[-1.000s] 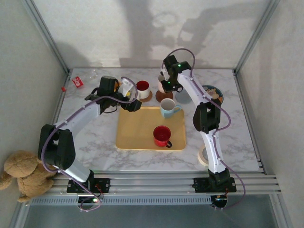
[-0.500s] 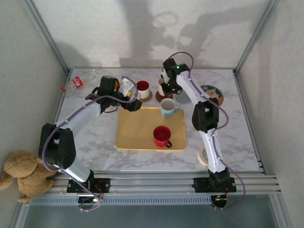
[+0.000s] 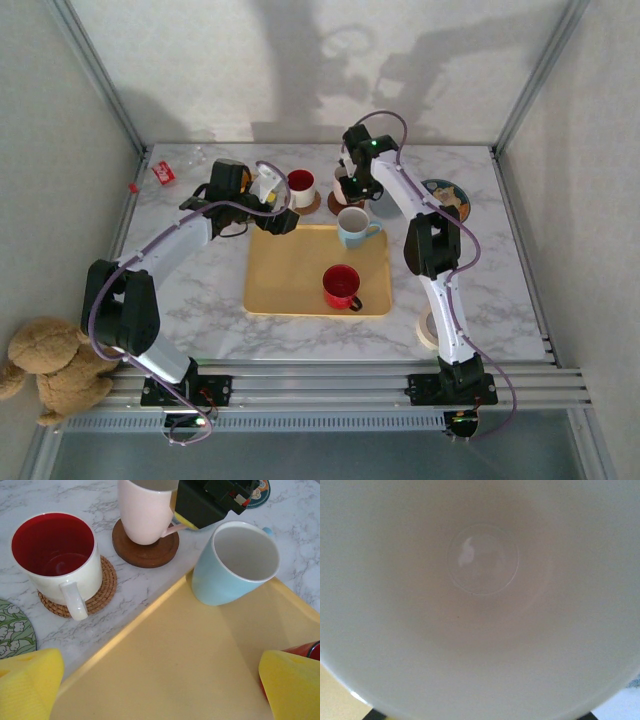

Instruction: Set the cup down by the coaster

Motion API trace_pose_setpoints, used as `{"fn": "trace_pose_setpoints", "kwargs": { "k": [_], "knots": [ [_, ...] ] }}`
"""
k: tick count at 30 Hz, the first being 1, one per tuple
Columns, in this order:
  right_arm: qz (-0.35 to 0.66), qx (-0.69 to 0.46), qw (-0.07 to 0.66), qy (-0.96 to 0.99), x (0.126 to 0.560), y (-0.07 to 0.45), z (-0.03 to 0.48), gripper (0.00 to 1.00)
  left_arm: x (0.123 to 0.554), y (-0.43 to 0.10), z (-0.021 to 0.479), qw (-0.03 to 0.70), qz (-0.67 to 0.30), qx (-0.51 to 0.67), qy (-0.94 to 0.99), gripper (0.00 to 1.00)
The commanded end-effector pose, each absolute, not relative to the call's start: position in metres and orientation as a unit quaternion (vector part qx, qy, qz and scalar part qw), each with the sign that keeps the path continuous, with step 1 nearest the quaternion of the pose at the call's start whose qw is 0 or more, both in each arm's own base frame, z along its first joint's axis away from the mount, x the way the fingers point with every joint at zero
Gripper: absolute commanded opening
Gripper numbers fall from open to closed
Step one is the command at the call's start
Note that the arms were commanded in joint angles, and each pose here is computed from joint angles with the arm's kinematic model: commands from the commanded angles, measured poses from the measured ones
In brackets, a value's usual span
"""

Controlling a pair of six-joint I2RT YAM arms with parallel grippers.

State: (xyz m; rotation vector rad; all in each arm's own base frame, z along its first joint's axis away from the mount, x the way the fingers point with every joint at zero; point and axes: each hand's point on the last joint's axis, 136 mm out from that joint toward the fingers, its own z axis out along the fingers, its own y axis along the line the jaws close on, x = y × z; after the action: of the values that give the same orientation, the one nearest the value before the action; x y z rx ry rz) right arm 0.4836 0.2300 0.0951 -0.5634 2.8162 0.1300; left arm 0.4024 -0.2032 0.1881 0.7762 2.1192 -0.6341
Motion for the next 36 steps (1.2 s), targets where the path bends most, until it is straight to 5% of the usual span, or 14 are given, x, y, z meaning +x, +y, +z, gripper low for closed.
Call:
{"fn": "trace_pose_setpoints", "kwargs": {
  "k": [1, 36],
  "knots": [
    [0.049, -0.184, 0.139, 0.972, 0.489, 0.23, 0.092, 0.0, 0.402, -0.202, 0.193, 0.395, -0.252, 0.309, 0.828, 1.0],
    [0.07, -0.179, 0.12, 0.974, 0.481, 0.236, 0.083, 0.25, 0.404, -0.195, 0.189, 0.397, -0.235, 0.291, 0.838, 1.0]
  ]
}}
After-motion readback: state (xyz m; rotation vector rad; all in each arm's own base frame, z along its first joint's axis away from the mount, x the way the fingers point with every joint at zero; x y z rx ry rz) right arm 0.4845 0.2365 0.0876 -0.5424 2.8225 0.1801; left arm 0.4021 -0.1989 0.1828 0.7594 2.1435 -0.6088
